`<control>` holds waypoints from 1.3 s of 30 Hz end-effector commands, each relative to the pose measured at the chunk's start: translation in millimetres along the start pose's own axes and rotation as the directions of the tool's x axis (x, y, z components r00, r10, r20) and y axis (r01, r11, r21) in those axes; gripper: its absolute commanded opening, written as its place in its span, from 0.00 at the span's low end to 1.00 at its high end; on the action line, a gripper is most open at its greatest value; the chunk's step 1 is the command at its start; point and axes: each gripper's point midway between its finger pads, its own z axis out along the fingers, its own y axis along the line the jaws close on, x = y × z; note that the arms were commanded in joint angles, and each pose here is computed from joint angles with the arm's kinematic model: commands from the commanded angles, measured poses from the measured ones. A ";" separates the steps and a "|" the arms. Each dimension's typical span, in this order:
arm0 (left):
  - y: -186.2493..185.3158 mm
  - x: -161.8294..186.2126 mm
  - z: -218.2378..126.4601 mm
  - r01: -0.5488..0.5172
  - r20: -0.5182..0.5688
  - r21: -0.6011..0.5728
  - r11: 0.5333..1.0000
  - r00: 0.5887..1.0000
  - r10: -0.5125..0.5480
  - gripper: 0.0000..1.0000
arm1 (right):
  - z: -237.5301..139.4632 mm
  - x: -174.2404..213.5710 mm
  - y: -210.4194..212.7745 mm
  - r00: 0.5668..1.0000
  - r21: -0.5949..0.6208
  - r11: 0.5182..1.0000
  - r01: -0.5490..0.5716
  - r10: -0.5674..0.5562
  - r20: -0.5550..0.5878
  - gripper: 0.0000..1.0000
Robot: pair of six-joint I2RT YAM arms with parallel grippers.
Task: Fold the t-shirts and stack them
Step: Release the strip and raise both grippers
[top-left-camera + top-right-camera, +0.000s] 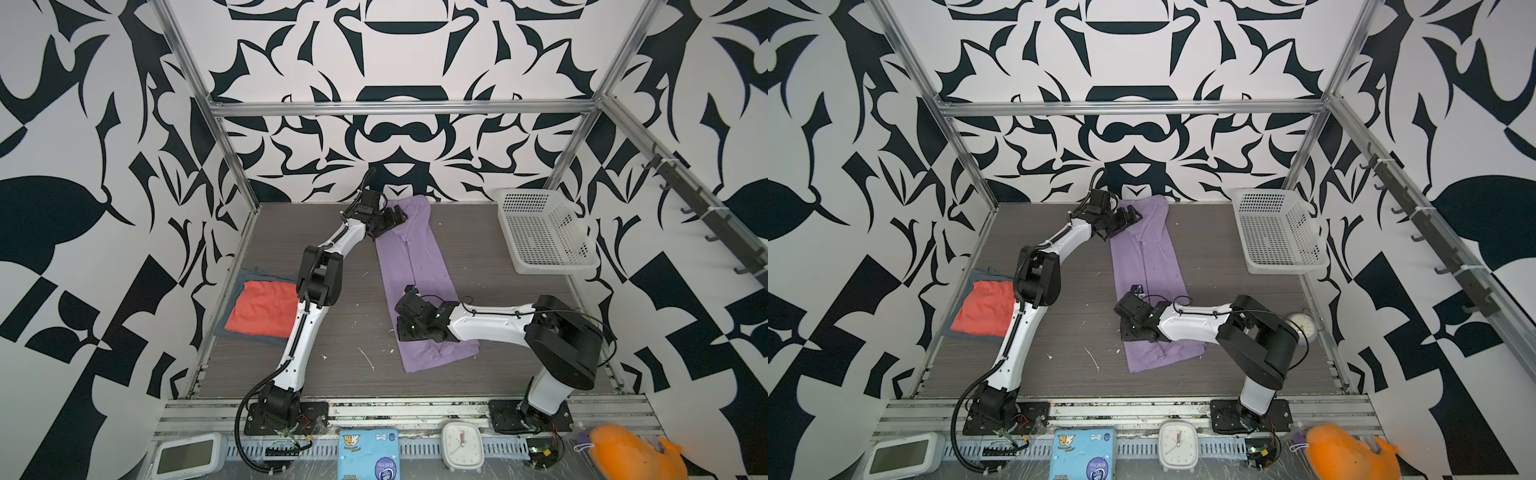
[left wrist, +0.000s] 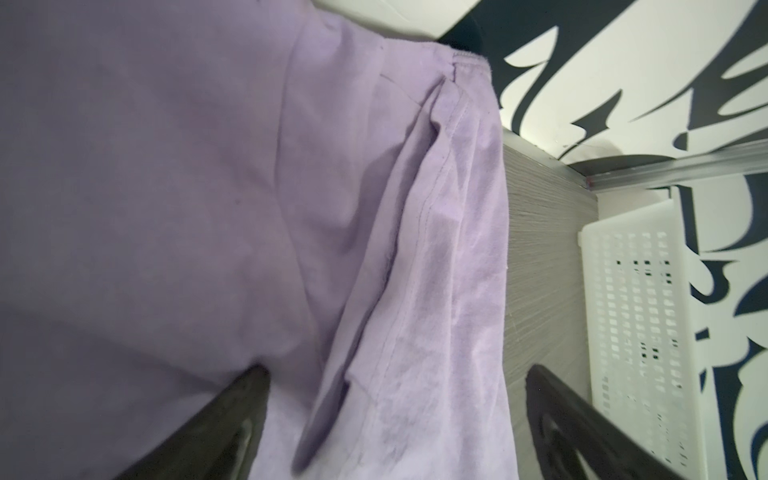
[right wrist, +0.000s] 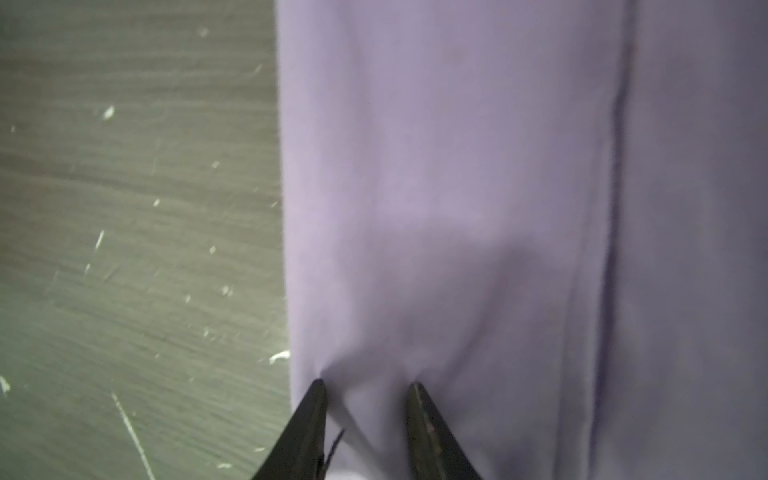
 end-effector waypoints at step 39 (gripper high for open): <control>-101.9 -26.6 -168.9 -0.191 0.169 0.151 0.970 0.972 0.165 0.99 | -146.6 -76.4 69.2 0.936 -0.185 0.964 0.189 -0.120 0.332 0.44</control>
